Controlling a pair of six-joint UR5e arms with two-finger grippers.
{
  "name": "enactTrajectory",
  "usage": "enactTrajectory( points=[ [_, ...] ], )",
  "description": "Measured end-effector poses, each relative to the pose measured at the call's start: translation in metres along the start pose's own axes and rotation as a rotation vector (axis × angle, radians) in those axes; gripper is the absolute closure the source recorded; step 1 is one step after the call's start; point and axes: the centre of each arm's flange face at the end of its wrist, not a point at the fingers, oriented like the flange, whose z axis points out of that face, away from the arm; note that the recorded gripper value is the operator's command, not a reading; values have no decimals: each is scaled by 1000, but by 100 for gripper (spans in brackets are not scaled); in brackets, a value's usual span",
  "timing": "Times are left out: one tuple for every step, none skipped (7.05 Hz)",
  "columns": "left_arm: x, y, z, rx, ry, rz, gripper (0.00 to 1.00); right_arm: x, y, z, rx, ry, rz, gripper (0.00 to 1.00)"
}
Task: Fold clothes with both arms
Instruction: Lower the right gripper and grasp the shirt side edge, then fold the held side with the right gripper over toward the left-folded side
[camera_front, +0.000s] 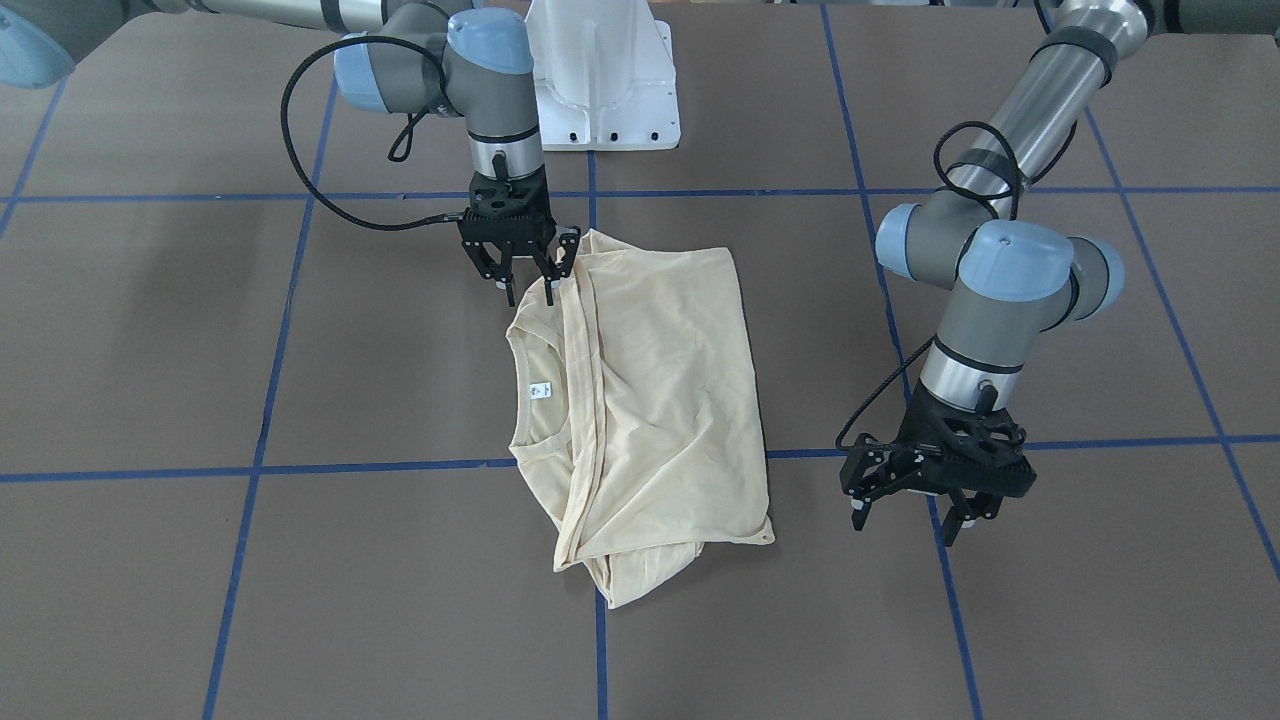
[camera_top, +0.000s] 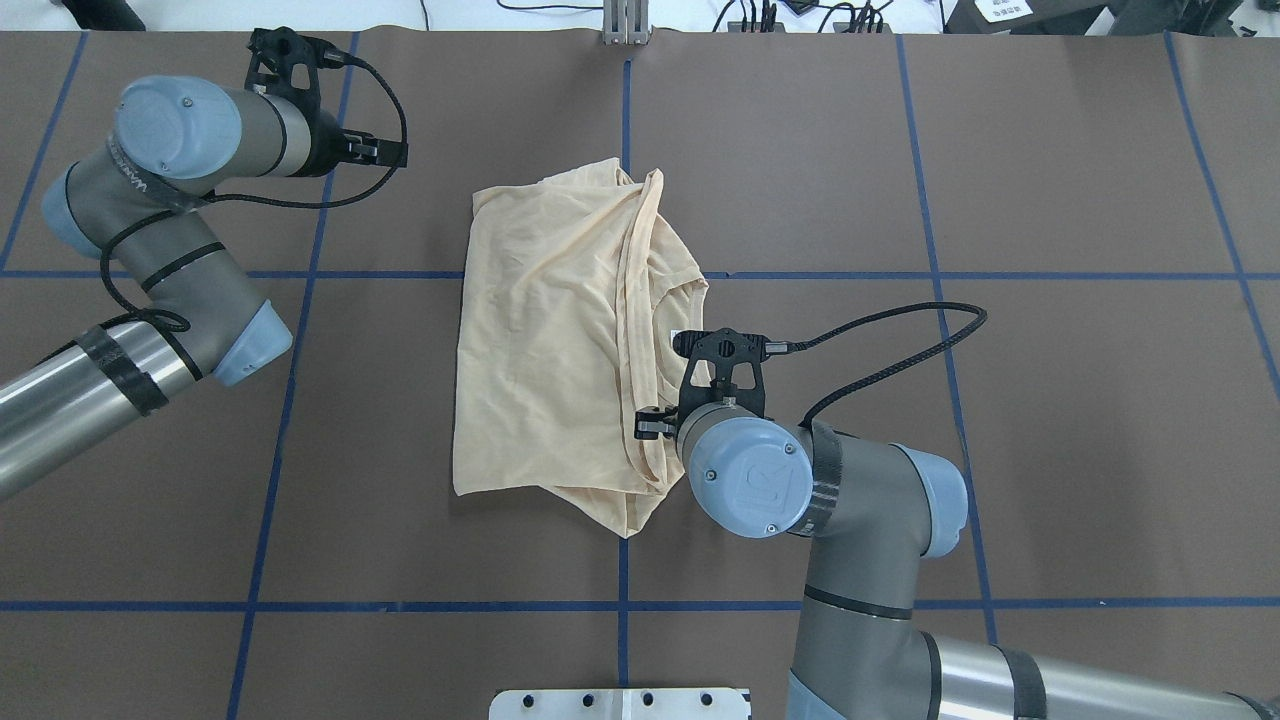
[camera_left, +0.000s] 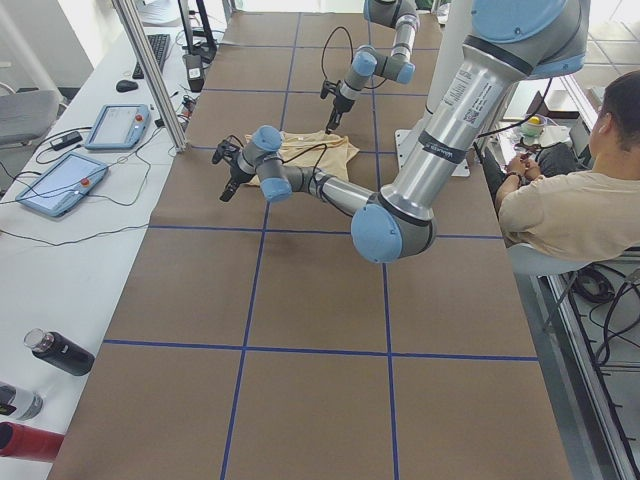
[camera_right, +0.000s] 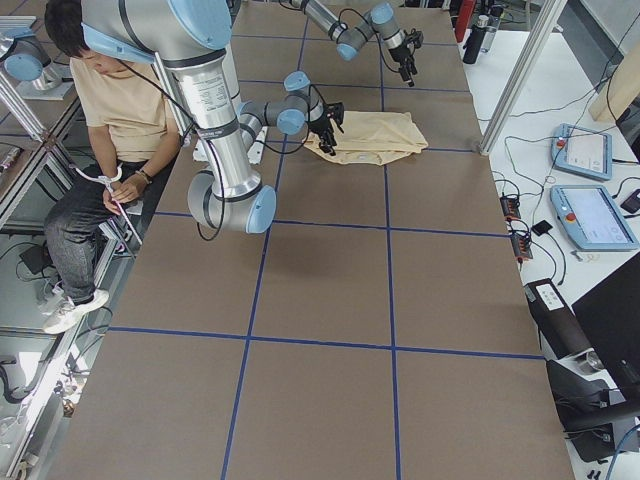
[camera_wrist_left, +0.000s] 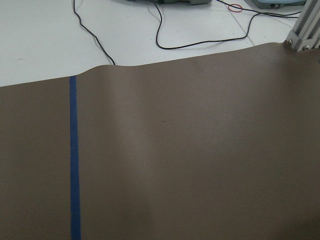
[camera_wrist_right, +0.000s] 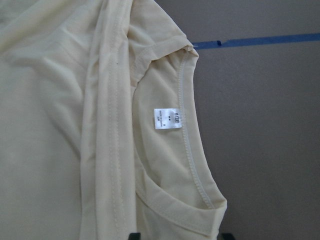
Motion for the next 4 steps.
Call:
enactTrajectory(
  points=[
    [0, 0, 0, 0, 0, 0, 0, -17, -12, -3, -1, 17, -21, 0],
    [0, 0, 0, -1, 0, 0, 0, -45, -23, 1, -3, 51, -32, 0],
    [0, 0, 0, -1, 0, 0, 0, -72, -31, 13, -9, 94, -40, 0],
    [0, 0, 0, -1, 0, 1, 0, -92, -38, 29, -31, 155, -59, 0]
  ],
)
